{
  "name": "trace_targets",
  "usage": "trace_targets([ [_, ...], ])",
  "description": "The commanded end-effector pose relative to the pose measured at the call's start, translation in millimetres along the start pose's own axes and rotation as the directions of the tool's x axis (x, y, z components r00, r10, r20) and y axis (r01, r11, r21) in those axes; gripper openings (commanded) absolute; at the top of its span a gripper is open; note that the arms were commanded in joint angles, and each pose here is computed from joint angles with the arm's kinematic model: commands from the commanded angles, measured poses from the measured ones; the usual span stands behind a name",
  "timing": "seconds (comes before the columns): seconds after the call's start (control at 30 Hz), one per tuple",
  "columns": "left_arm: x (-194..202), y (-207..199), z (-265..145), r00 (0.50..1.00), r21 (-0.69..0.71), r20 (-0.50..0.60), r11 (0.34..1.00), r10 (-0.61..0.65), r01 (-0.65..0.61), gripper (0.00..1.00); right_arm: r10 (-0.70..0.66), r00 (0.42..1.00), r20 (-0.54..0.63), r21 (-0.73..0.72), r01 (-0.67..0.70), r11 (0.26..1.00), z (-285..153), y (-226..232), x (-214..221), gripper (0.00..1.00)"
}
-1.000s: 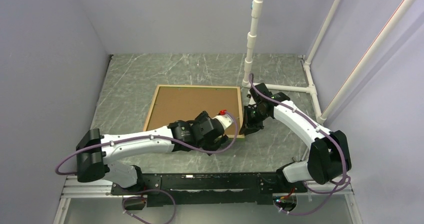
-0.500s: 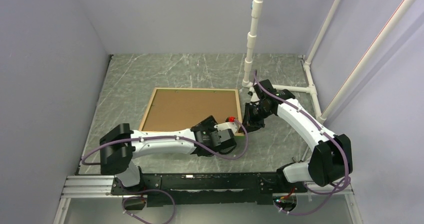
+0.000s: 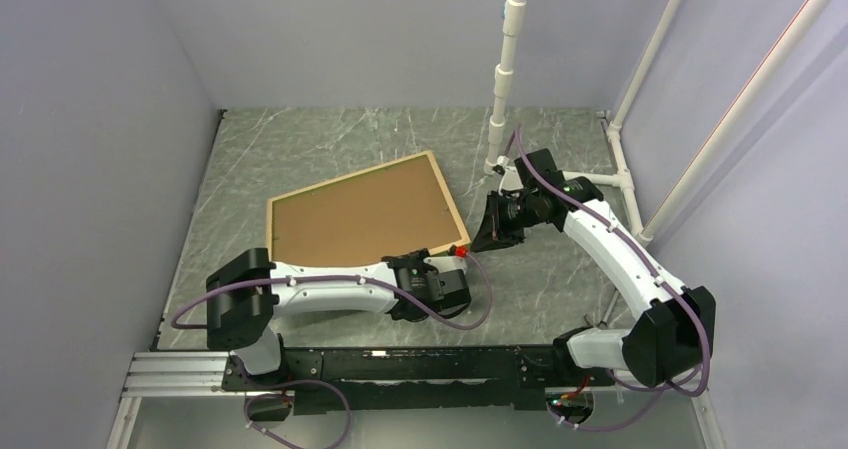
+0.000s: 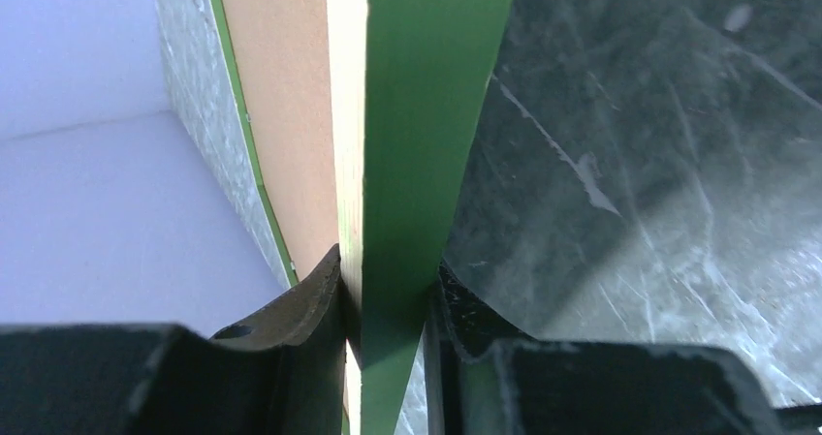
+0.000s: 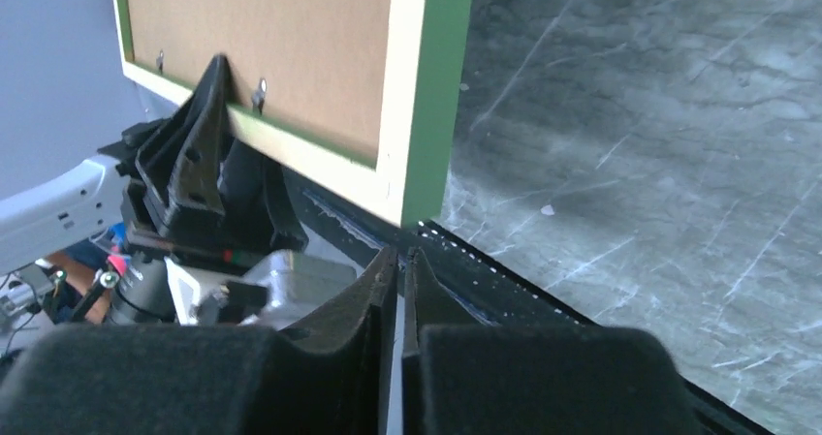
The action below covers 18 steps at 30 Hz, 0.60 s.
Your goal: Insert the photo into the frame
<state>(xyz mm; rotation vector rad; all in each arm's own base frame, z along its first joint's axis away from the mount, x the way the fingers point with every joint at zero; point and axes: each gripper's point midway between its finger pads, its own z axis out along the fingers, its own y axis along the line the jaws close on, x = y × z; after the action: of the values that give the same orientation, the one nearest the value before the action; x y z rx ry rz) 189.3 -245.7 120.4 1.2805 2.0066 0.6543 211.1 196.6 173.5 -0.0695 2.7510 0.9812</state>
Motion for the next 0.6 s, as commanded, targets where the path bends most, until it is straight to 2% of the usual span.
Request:
trace_targets([
  [0.0,-22.6,28.5,-11.2,0.964,-0.059,0.108,0.966,-0.243,0.250,0.01,-0.033,0.999,-0.007,-0.062,0.033,0.998,-12.5,17.4,5.0,0.15],
  [0.2,-22.7,36.3,-18.6,0.957,-0.056,0.121,0.961,-0.262,0.270,0.00,-0.062,0.998,0.032,-0.053,0.064,0.997,-20.2,21.2,-3.0,0.36],
  [0.33,-23.9,43.9,-29.1,0.949,-0.030,0.141,0.957,-0.281,0.288,0.00,-0.126,0.982,0.140,-0.010,0.128,0.992,-38.6,25.7,-21.2,0.57],
  [0.43,-24.0,53.0,-41.2,0.936,0.003,0.168,0.950,-0.308,0.312,0.00,-0.204,0.940,0.274,0.031,0.203,0.979,-63.0,35.9,-40.5,0.72],
  [0.53,-24.0,59.0,-52.4,0.923,0.052,0.194,0.943,-0.333,0.330,0.00,-0.281,0.869,0.408,0.067,0.278,0.958,-90.0,48.6,-57.6,0.97],
  [0.57,-23.6,60.9,-56.1,0.918,0.070,0.202,0.940,-0.340,0.333,0.00,-0.303,0.843,0.443,0.076,0.302,0.950,-97.5,52.9,-62.3,0.99],
])
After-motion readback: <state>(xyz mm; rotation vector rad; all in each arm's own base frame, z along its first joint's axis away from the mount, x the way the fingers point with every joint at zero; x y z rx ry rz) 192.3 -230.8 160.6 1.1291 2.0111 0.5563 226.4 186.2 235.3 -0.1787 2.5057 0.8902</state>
